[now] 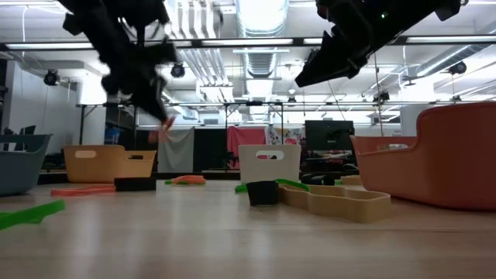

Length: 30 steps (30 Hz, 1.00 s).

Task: Sort rubber bands into baskets
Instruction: Put the orange rubber band into the orange bin

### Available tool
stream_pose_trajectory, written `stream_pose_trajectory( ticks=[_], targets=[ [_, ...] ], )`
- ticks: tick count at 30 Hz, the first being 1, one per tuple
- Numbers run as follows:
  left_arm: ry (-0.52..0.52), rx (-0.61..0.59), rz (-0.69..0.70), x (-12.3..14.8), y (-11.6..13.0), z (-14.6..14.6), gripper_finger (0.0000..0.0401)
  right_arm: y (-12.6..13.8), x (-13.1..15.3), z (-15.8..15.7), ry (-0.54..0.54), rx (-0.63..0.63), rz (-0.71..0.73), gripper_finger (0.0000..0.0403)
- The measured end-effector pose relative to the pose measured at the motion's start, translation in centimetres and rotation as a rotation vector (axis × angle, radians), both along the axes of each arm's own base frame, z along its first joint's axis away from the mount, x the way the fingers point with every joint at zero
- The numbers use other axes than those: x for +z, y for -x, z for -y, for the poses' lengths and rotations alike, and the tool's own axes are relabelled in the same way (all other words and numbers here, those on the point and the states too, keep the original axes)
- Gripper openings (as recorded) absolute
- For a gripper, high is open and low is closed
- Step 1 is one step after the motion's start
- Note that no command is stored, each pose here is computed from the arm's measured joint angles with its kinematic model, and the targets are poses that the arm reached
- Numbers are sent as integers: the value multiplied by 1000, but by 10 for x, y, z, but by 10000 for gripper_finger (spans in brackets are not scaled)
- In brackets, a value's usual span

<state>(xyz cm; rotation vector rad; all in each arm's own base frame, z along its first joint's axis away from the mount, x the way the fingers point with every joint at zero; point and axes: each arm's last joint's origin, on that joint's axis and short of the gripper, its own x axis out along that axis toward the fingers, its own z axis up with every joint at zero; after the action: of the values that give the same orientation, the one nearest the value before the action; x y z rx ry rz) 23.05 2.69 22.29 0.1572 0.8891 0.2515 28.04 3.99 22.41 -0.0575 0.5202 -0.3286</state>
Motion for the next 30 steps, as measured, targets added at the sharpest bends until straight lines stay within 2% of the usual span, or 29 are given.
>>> stream_pose_trajectory(
  ticks=[6, 13, 18, 23, 30],
  targets=[
    [9, -128, 277, 28, -8, 10, 0, -21, -12, -4, 57, 41, 69, 57],
    [-39, -191, 358, 28, -24, 16, 0, -43, -24, -9, 143, 113, 181, 66],
    [-41, -191, 371, 17, -38, 15, 0, -50, -32, -9, 128, 100, 214, 113],
    [-63, -206, 391, 6, -53, 15, 0, -57, -35, -3, 54, 49, 236, 174],
    [-67, -209, 385, -4, -61, 15, 0, -56, -44, 3, 34, 7, 175, 234]
  ],
)
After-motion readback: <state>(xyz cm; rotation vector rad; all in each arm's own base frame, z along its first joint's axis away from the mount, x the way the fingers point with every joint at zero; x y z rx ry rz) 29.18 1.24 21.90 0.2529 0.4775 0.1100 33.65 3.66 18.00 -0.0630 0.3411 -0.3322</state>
